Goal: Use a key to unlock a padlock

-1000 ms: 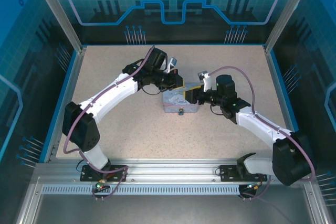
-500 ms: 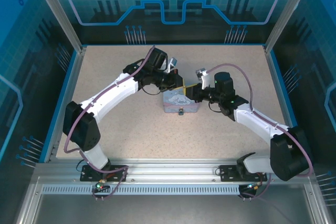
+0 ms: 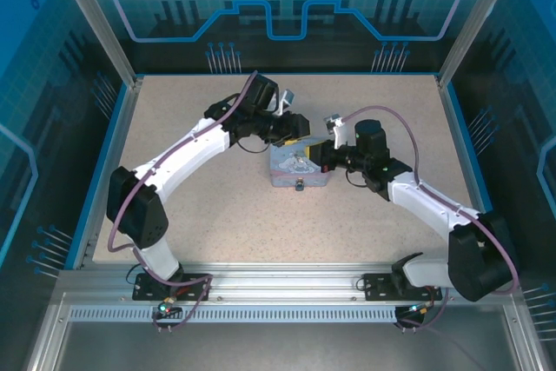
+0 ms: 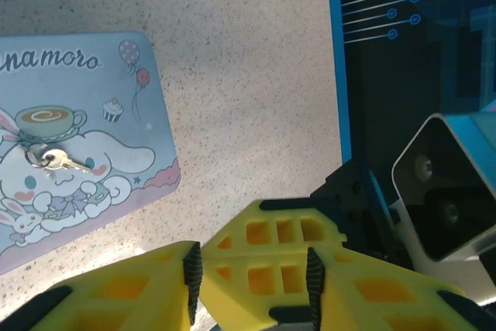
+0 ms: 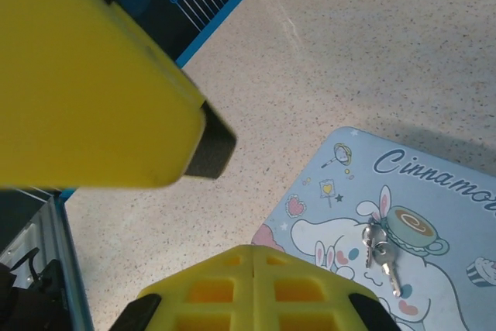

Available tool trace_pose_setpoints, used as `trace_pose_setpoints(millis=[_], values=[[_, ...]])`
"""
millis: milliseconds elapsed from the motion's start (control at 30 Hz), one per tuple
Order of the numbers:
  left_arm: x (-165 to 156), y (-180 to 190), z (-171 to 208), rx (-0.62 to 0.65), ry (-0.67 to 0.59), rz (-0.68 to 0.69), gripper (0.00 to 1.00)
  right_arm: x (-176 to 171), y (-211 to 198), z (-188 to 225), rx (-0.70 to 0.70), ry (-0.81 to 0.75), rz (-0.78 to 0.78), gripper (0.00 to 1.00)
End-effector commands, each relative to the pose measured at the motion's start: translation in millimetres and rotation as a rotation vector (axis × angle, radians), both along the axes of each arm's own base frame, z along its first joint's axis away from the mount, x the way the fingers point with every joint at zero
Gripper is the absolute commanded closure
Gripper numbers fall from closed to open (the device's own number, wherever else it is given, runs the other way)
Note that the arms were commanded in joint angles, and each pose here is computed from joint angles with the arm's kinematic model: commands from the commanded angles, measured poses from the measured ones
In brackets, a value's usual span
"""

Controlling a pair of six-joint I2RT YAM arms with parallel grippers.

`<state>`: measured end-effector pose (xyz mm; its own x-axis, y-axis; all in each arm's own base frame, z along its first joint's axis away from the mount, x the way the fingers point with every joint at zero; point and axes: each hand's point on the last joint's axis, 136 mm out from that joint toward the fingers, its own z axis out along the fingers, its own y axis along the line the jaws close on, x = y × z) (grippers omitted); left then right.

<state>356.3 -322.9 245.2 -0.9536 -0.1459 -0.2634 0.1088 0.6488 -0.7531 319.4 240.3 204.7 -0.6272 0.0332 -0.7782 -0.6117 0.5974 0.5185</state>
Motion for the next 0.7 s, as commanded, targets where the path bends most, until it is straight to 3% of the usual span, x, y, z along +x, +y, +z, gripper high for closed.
trace_pose_setpoints(millis=[0,233,300,433,567,667], values=[[7,11,15,-0.013,-0.025,0.052,0.56,-7,-5,10,0.049,0.009,0.011,1.0],[2,31,-5,0.01,-0.018,0.089,0.55,-2,-16,-7,-0.003,0.089,-0.068,1.0],[3,41,-12,0.019,-0.024,0.124,0.55,4,-22,-18,-0.044,0.14,-0.116,0.79],[10,74,-27,0.049,-0.024,0.253,0.53,13,-20,-34,-0.106,0.231,-0.155,0.59],[15,109,-37,0.07,-0.026,0.365,0.51,20,-14,-43,-0.204,0.292,-0.218,0.51],[17,128,-39,0.082,-0.039,0.415,0.49,22,-7,-53,-0.291,0.331,-0.238,0.5]])
